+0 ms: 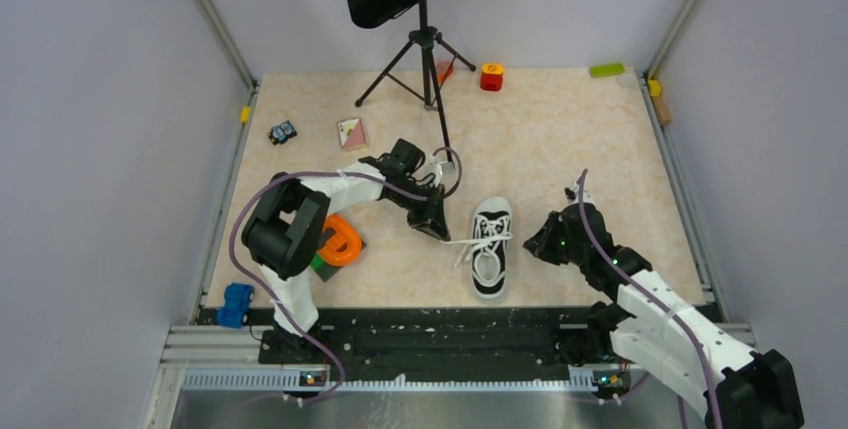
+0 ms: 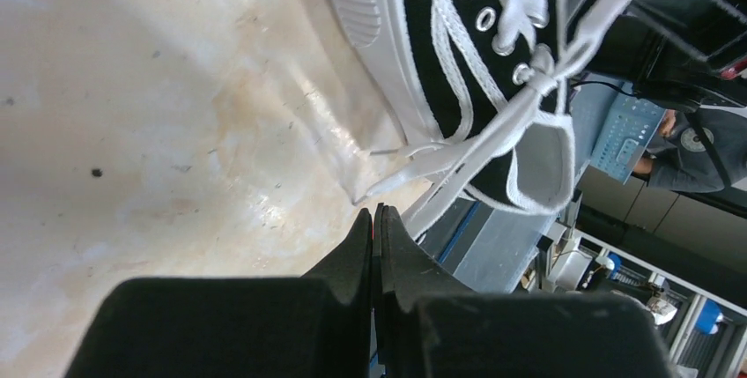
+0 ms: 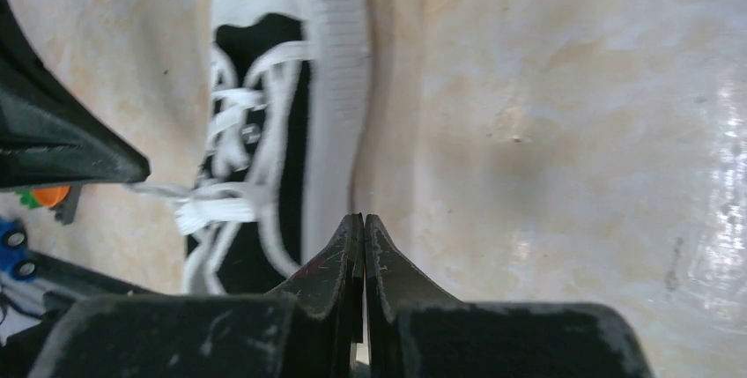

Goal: Tie the shoes
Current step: Tie the shoelace on the shoe.

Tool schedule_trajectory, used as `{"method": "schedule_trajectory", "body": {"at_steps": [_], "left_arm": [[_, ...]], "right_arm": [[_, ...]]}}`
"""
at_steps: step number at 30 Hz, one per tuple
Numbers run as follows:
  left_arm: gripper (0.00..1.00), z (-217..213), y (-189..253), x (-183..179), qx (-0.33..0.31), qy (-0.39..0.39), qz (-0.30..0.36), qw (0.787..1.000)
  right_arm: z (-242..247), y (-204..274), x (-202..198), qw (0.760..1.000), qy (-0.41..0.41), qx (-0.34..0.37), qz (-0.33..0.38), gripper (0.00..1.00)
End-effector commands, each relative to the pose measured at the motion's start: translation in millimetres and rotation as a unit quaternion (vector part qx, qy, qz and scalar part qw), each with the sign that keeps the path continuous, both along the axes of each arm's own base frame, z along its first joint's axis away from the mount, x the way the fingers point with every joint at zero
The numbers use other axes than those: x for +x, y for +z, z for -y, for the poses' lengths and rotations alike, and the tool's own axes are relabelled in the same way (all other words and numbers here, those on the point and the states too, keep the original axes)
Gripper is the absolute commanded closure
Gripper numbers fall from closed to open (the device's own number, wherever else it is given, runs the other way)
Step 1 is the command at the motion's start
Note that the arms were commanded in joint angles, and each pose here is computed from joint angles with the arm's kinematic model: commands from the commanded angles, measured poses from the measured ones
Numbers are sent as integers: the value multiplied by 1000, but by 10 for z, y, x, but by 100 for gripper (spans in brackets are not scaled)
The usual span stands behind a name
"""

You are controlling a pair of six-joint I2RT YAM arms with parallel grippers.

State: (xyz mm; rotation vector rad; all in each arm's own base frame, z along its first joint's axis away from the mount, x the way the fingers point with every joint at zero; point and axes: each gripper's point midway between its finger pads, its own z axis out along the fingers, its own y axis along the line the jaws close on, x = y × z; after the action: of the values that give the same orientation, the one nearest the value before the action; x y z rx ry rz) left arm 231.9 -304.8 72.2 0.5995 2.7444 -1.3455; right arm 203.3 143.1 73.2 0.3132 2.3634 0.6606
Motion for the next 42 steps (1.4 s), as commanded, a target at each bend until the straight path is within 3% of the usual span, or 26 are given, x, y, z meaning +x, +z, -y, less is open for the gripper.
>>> {"method": "schedule_trajectory", "body": {"at_steps": [1,9,14,17,19,28,42], "left_arm": [[100,-148,-155,22,22,18,-9,1000],[100,-75,230,200,12,6,33,999],[100,14,275,227,2,1,31,1000],[100,47,254,194,2,-4,29,1000],[100,64,243,175,2,-6,27,1000],[100,74,238,156,1,-8,25,1000],[100,123,233,135,-1,-12,22,1000]], "right_arm": [[205,-135,-29,999,-35,-38,-8,100],[75,268,161,999,-20,-19,34,100],[-124,531,239,997,-3,40,65,100],[-244,563,247,995,8,72,62,70],[-314,500,234,995,18,84,48,65],[-368,292,191,994,6,108,10,62],[-541,549,141,987,20,155,29,59]]}}
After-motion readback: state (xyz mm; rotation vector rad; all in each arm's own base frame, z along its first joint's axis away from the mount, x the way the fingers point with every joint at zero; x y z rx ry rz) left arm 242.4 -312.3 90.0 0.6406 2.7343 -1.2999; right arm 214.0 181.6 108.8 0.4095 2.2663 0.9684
